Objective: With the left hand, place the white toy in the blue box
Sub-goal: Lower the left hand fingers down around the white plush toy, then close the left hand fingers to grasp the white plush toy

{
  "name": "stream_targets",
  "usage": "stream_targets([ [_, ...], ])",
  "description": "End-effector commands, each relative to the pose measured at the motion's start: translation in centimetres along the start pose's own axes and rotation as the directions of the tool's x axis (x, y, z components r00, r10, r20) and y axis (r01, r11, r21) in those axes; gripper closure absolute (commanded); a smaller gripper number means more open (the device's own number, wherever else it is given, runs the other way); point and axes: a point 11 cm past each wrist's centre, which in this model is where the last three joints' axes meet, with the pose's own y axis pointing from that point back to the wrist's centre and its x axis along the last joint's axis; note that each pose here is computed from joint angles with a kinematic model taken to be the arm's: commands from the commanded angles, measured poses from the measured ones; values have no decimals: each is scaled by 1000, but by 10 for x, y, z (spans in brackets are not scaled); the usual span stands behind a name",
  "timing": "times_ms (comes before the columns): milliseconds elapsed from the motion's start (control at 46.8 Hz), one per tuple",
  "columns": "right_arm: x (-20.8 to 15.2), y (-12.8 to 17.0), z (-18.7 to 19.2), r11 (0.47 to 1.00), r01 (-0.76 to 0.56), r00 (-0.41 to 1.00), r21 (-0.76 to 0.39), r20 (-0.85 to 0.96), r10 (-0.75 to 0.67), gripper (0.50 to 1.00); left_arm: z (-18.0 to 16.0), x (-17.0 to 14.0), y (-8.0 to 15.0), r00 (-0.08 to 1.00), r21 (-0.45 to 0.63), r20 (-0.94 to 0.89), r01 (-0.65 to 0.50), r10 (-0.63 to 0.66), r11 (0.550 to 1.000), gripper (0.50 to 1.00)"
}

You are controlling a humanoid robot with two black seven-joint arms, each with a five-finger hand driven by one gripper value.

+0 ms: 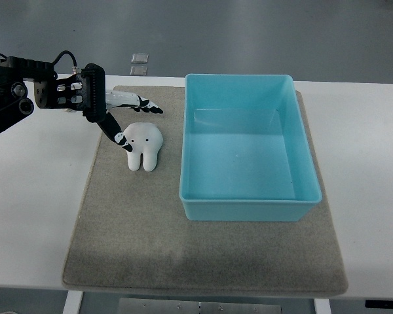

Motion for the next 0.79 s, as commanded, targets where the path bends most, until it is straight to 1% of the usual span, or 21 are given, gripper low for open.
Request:
stream_targets([
  [0, 0, 0, 0, 1000, 0, 1000, 1, 0, 0, 564, -2, -1, 0, 1000, 6, -1, 2, -2, 1000, 512],
  [192, 0, 0, 0, 1000, 0, 1000, 1, 0, 0, 564, 0, -3, -3, 1000, 3, 1, 7, -7, 1000, 521],
  [363, 0, 0, 0, 1000, 0, 1000, -1, 0, 0, 564, 0, -4, -7, 1000, 4, -3, 9, -9, 1000, 538],
  [513, 0, 0, 0, 1000, 0, 1000, -1, 0, 0, 564, 0, -5, -8, 1000, 0, -5, 11, -11, 1000, 568],
  [534, 0, 0, 0, 1000, 0, 1000, -1, 0, 0, 564, 1, -5, -8, 1000, -1, -4, 10, -10, 1000, 574],
  [577, 0, 0, 0, 1000, 0, 1000, -1, 0, 0, 564, 0, -5, -8, 1000, 0, -5, 10, -10, 1000, 608],
  [620, 0, 0, 0, 1000, 0, 1000, 1, 0, 0, 564, 1, -5, -8, 1000, 0, -3, 11, -11, 1000, 624],
  [705, 0, 0, 0, 1000, 0, 1000, -1, 0, 0, 564, 1, -6, -8, 1000, 0, -3, 12, -12, 1000, 684],
  [748, 0, 0, 0, 1000, 0, 1000, -1, 0, 0, 564, 0, -5, -8, 1000, 1, -4, 12, -12, 1000, 690],
  [769, 0, 0, 0, 1000, 0, 1000, -1, 0, 0, 564, 0, -6, -8, 1000, 3, -4, 13, -13, 1000, 711],
])
